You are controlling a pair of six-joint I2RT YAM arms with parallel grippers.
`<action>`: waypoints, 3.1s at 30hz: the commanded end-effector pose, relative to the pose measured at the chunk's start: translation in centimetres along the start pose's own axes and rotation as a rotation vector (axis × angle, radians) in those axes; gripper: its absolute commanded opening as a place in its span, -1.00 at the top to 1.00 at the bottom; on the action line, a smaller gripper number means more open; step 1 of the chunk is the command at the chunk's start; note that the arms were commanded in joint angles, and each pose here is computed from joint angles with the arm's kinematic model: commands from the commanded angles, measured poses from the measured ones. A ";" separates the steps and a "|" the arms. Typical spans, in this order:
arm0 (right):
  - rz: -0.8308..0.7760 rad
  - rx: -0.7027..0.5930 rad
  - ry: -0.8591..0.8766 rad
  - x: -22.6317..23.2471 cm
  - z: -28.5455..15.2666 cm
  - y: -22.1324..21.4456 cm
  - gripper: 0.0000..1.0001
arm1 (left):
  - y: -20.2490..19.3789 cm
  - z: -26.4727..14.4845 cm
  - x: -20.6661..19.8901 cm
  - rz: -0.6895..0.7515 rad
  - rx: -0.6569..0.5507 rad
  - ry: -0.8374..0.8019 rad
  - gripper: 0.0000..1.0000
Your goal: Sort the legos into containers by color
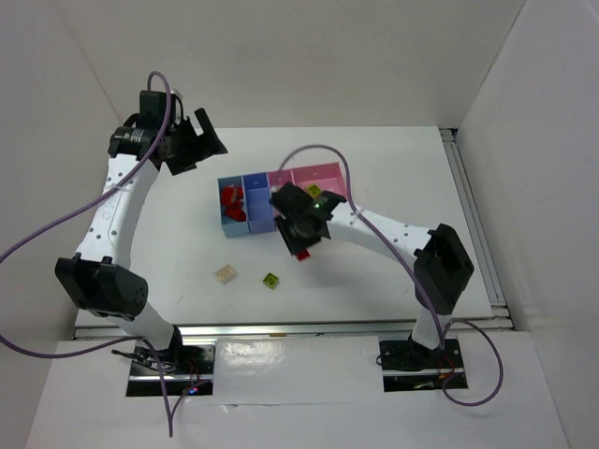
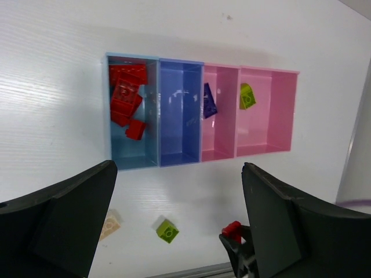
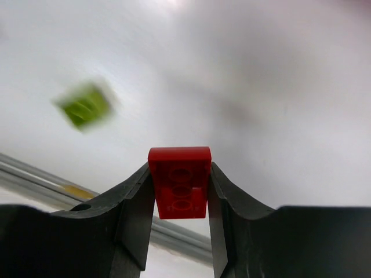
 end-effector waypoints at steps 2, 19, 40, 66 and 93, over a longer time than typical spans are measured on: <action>-0.012 -0.323 0.022 0.1 -3.4 11.1 0.57 | 1.3 -1.5 1.0 0.020 -0.083 0.142 -1.00; -0.044 -0.645 0.133 1.4 0.8 26.4 0.51 | 1.5 -9.5 3.5 -0.112 -0.374 0.171 -1.00; -0.075 -0.678 0.137 1.9 0.0 27.1 -0.40 | 1.2 -9.3 2.8 -0.078 -0.330 0.113 -1.00; -0.379 -0.260 0.215 8.3 0.0 2.5 -0.68 | 0.4 -6.9 3.5 -0.053 -0.249 0.118 -1.00; -0.370 -0.244 0.088 7.9 6.2 4.4 0.33 | 0.1 -5.9 4.0 -0.063 -0.230 0.136 -1.00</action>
Point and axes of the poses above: each gripper's point midway between its finger pads, its own z axis out along the fingers, its own x axis along the line the jaws close on, y = z × x, the point moved 6 cm from there along -z, back along the fingers, and after that the axes turned 14 degrees about -z, right-handed, at the moved point
